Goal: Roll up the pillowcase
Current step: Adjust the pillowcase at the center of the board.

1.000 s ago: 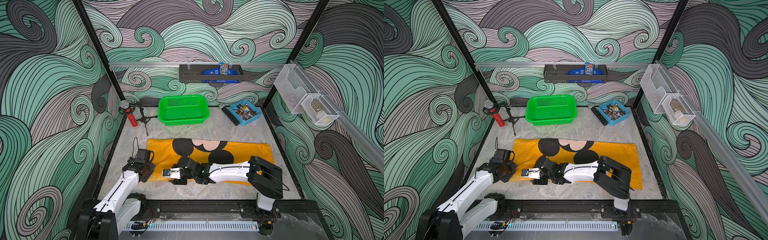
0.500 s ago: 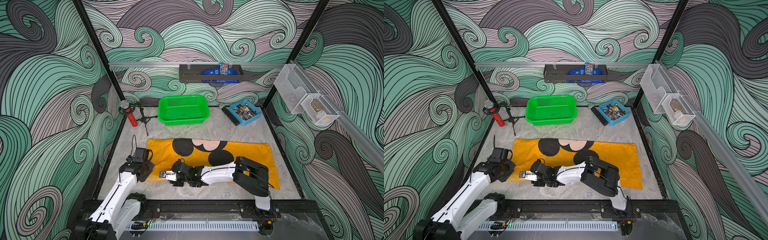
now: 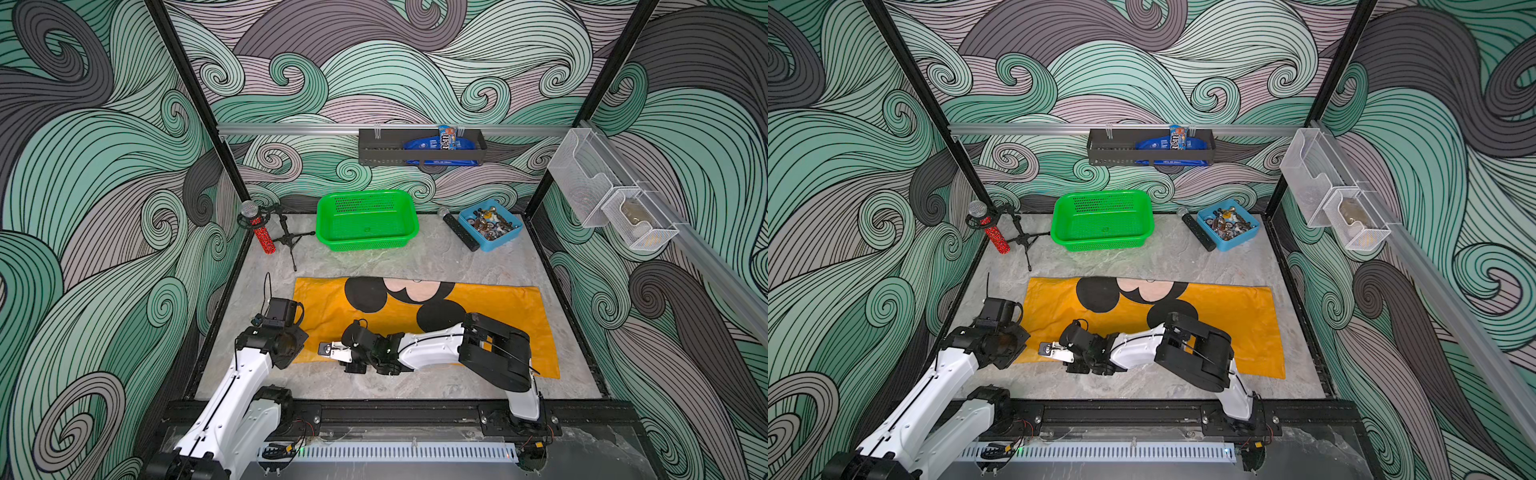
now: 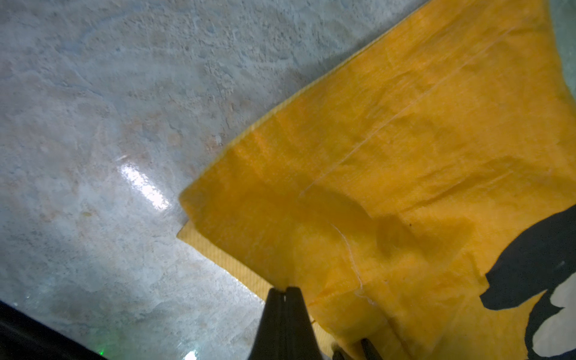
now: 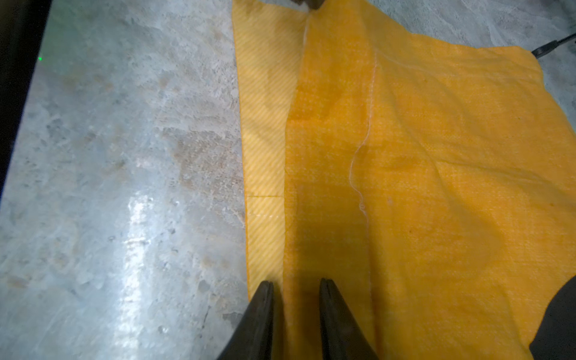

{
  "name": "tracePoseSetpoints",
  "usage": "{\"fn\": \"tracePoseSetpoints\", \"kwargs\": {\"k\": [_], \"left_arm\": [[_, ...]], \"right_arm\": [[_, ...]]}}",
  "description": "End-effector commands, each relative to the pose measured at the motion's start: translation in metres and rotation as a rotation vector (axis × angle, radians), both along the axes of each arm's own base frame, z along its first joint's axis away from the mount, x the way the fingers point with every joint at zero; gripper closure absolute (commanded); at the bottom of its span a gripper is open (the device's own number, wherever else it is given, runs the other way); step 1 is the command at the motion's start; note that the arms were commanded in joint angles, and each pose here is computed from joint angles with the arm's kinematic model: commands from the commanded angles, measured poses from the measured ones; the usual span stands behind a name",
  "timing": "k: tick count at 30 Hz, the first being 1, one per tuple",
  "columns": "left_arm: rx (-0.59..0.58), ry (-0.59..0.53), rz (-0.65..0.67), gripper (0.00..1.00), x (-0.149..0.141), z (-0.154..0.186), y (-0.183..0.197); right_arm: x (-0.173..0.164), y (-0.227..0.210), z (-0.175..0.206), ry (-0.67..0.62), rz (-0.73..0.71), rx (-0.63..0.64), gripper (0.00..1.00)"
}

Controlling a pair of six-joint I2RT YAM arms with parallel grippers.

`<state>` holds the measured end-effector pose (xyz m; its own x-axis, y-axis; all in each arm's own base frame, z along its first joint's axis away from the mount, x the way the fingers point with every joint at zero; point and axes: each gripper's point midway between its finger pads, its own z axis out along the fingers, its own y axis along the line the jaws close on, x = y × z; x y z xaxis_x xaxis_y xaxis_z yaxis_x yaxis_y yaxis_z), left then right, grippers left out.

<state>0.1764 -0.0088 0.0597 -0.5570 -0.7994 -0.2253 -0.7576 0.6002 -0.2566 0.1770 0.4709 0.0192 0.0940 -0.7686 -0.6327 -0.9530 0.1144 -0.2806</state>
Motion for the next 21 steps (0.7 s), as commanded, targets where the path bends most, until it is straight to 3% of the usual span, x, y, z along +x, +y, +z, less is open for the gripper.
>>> {"fn": "tracePoseSetpoints", "kwargs": {"k": [1, 6, 21], "left_arm": [[0.003, 0.0, -0.03, 1.0, 0.0, 0.01, -0.002], [0.014, 0.005, -0.04, 1.0, 0.001, 0.011, -0.001], [0.016, 0.034, -0.039, 1.0, -0.003, 0.008, -0.001]], "right_arm": [[0.009, 0.006, 0.002, -0.006, -0.031, 0.014, 0.78], [0.011, 0.008, 0.012, 0.0, -0.029, 0.038, 0.94], [-0.017, -0.003, 0.056, 0.064, 0.068, 0.128, 1.0]]}}
